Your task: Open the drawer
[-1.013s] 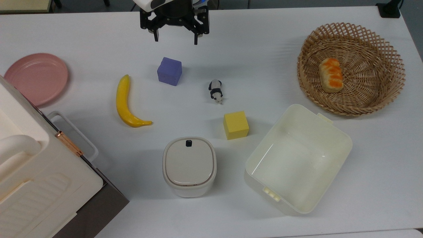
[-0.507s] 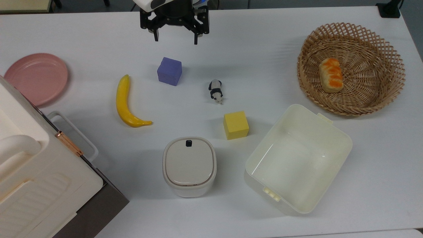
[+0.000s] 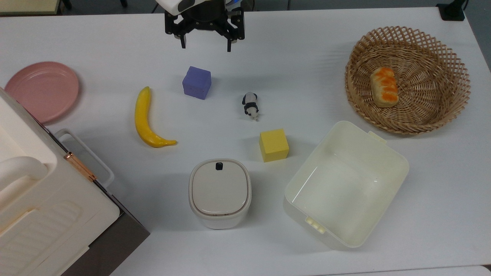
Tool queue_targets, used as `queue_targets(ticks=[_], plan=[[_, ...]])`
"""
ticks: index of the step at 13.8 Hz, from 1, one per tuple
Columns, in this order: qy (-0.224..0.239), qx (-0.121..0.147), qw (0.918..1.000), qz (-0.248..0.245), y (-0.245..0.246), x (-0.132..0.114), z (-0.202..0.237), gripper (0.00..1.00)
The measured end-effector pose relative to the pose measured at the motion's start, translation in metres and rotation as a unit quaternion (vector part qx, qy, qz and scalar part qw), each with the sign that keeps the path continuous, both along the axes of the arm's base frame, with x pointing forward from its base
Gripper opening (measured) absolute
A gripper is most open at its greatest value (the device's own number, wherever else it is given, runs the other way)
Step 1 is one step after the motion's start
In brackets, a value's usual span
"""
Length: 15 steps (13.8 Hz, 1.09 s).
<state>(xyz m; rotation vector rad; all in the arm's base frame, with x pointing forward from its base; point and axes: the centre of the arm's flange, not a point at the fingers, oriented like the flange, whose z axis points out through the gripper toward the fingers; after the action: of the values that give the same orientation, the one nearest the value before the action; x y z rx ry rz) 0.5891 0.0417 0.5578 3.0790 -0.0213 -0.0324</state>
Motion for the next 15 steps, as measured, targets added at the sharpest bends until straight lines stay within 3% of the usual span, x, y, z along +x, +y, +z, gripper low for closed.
queue_targets(ticks=[12,15], plan=[[0.001,0.0,1.0,0.0,0.0005,-0.0001,-0.0008,0.97],[-0.027,0.002,0.9996,0.002,-0.001,0.0077,0.0016,0.96]])
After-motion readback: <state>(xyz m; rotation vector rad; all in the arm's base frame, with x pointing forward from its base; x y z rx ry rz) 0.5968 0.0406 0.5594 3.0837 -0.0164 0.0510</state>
